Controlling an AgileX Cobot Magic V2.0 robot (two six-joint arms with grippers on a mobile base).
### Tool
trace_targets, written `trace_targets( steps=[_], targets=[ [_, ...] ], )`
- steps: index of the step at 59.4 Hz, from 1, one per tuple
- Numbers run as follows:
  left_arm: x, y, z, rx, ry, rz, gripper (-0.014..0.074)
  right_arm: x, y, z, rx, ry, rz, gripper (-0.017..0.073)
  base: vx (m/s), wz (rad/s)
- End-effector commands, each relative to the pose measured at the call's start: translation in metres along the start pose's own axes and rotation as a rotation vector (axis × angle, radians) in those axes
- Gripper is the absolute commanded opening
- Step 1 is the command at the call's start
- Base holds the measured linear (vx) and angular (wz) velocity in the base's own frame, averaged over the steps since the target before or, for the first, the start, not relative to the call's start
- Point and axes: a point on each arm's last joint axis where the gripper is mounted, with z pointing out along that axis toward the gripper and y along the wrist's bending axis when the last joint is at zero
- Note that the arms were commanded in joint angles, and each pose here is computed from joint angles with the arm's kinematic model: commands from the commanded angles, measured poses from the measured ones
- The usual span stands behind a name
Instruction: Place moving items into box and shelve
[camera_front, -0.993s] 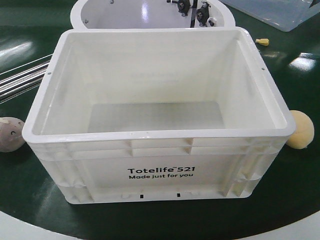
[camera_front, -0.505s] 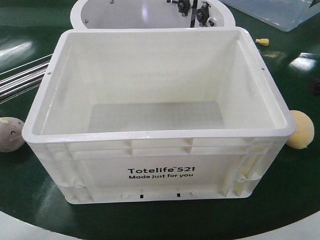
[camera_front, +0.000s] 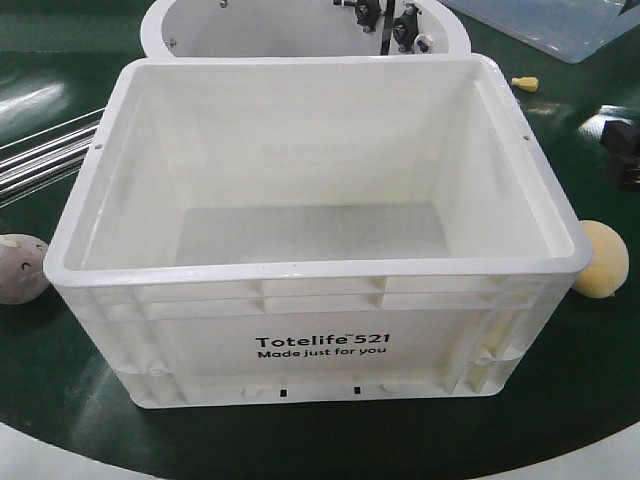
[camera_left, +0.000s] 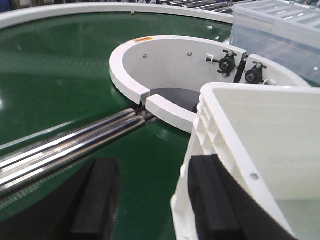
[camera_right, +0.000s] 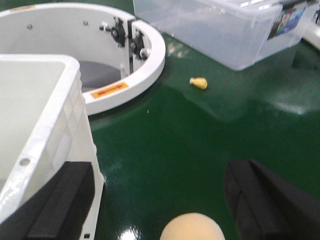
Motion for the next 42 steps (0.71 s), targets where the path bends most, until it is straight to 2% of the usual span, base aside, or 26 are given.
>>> trace_targets(
  steps=[1, 3, 6, 11, 16, 18, 23, 29, 42],
  targets=[
    [-0.023, -0.003, -0.005, 0.012, -0.081, -0.099, 0.0450, -0.029, -0.008, -0.008, 0.036, -0.082, 0.044, 0.0563, 0.00, 0.00],
    [-0.027, -0.002, -0.005, 0.002, -0.061, -0.123, 0.0450, -0.036, -0.013, -0.009, 0.058, -0.072, 0.065, 0.0554, 0.00, 0.00],
    [-0.038, -0.002, -0.007, -0.014, -0.058, -0.125, 0.0450, -0.051, -0.022, -0.011, 0.098, -0.067, 0.080, 0.0544, 0.00, 0.00],
    [-0.059, 0.002, -0.005, -0.063, -0.034, -0.075, 0.0450, -0.073, -0.037, -0.009, 0.157, -0.032, 0.082, 0.0540, 0.00, 0.00],
    [-0.078, 0.009, 0.004, -0.133, 0.012, -0.008, 0.0450, -0.087, -0.051, 0.006, 0.196, 0.080, 0.077, 0.0540, 0.00, 0.00],
    [-0.082, 0.011, 0.009, -0.154, 0.039, -0.001, 0.0450, -0.088, -0.055, 0.013, 0.201, 0.136, 0.078, 0.0540, 0.00, 0.00],
    [-0.085, 0.017, 0.026, -0.183, 0.099, -0.028, 0.0450, -0.082, -0.062, 0.035, 0.205, 0.259, 0.094, 0.0540, 0.00, 0.00],
    [-0.083, 0.019, 0.037, -0.187, 0.126, -0.051, 0.0450, -0.073, -0.063, 0.052, 0.191, 0.339, 0.111, 0.0540, 0.00, 0.00],
    [-0.078, 0.021, 0.040, -0.197, 0.170, -0.052, 0.0451, -0.073, -0.063, 0.056, 0.177, 0.333, 0.090, 0.0540, 0.00, 0.00]
  ],
)
